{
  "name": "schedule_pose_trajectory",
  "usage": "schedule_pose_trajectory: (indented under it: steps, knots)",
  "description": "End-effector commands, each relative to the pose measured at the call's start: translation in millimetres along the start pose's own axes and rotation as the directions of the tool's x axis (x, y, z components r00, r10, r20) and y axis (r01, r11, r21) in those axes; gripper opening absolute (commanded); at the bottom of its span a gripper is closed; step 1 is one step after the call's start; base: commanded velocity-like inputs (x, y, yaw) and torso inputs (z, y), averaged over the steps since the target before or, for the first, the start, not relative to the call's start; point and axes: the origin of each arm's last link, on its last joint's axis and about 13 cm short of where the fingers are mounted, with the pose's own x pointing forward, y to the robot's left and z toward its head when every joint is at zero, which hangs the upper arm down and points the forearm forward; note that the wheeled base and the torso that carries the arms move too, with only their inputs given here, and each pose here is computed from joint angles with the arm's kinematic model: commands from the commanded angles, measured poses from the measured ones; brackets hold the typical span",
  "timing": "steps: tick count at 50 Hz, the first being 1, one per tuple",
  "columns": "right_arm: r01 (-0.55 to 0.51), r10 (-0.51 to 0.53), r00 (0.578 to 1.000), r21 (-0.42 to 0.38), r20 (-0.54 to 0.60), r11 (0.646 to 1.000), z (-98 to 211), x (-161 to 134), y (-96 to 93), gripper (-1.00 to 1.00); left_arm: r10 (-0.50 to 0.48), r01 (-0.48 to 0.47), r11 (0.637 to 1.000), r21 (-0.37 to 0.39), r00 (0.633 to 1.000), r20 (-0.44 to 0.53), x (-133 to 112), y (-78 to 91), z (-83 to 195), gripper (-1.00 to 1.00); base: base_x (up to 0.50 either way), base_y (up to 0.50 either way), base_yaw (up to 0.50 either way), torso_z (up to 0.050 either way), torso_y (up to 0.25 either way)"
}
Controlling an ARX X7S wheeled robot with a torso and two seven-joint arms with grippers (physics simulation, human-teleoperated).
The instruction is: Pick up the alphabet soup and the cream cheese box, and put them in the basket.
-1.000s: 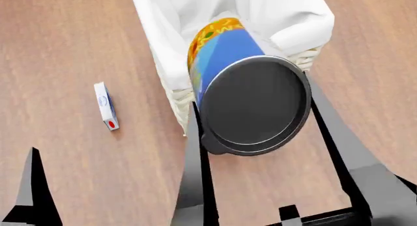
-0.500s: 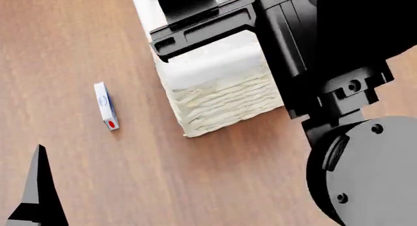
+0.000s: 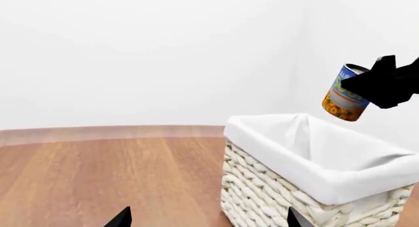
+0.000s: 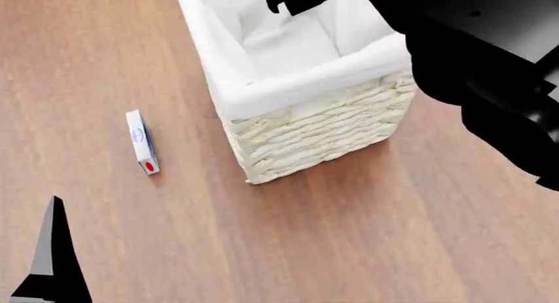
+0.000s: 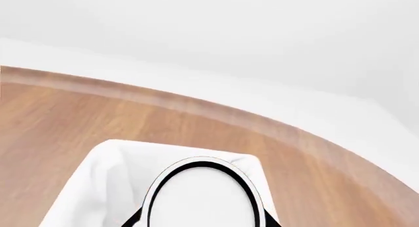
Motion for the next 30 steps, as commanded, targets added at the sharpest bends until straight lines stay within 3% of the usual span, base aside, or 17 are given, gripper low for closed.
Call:
schedule_pose_trajectory:
  steps: [1, 30]
  knots:
    - [0.005, -0.009, 0.997, -0.059, -0.074, 0.998, -3, 15, -9.9, -1.0, 0.002, -0.002, 1.0, -0.003, 1.0, -0.004, 1, 0.9, -1, 1.0, 0.0, 0.0, 0.0, 0.0, 0.0]
    - [-0.077, 0.067, 0.993, -0.106, -0.095, 0.991, -15, 27, 3.4, -1.0, 0.014, -0.014, 1.0, -0.003, 1.0, -0.005, 1, 2.8, -2, 1.0, 0.0, 0.0, 0.0, 0.0, 0.001]
